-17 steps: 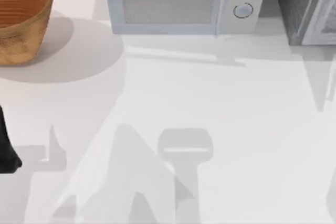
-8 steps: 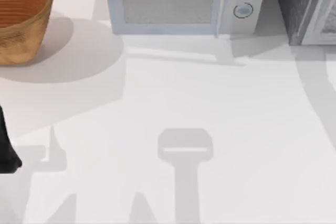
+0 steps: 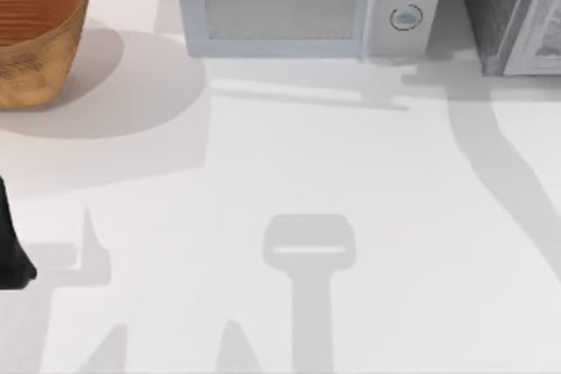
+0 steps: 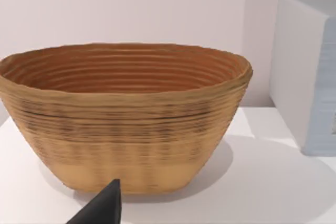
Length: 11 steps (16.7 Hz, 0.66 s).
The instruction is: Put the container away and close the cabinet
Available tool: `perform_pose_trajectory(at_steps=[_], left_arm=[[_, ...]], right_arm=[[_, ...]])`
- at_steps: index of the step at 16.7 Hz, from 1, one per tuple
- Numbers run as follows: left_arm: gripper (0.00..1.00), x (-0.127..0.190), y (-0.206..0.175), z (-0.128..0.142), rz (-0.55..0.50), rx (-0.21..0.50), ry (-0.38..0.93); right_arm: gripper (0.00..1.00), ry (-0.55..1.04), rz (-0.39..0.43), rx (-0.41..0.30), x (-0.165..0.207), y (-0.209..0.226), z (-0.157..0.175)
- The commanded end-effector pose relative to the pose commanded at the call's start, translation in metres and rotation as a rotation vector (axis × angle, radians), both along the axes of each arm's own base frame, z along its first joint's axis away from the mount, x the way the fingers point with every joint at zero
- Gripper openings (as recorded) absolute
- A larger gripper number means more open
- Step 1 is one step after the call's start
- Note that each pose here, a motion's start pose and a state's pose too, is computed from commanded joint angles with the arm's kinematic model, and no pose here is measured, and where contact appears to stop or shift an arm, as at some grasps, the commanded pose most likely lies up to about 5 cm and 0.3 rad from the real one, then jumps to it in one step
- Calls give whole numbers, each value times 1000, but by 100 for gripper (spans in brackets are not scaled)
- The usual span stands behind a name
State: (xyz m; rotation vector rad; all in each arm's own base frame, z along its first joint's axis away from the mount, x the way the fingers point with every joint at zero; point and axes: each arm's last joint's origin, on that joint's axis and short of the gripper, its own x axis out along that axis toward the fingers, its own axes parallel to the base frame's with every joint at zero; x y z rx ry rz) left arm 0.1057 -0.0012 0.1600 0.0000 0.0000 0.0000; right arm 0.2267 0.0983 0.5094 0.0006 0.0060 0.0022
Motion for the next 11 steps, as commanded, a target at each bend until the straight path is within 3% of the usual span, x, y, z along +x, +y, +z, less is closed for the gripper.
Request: perform_pose_trajectory(at_steps=[4,11], left_arm=[[100,0,0,0,0,0,0],[100,0,0,0,0,0,0]], right_arm=[[100,-22,-38,-1,-6,-10,7],[100,-21,-38,-1,43,-10,7]])
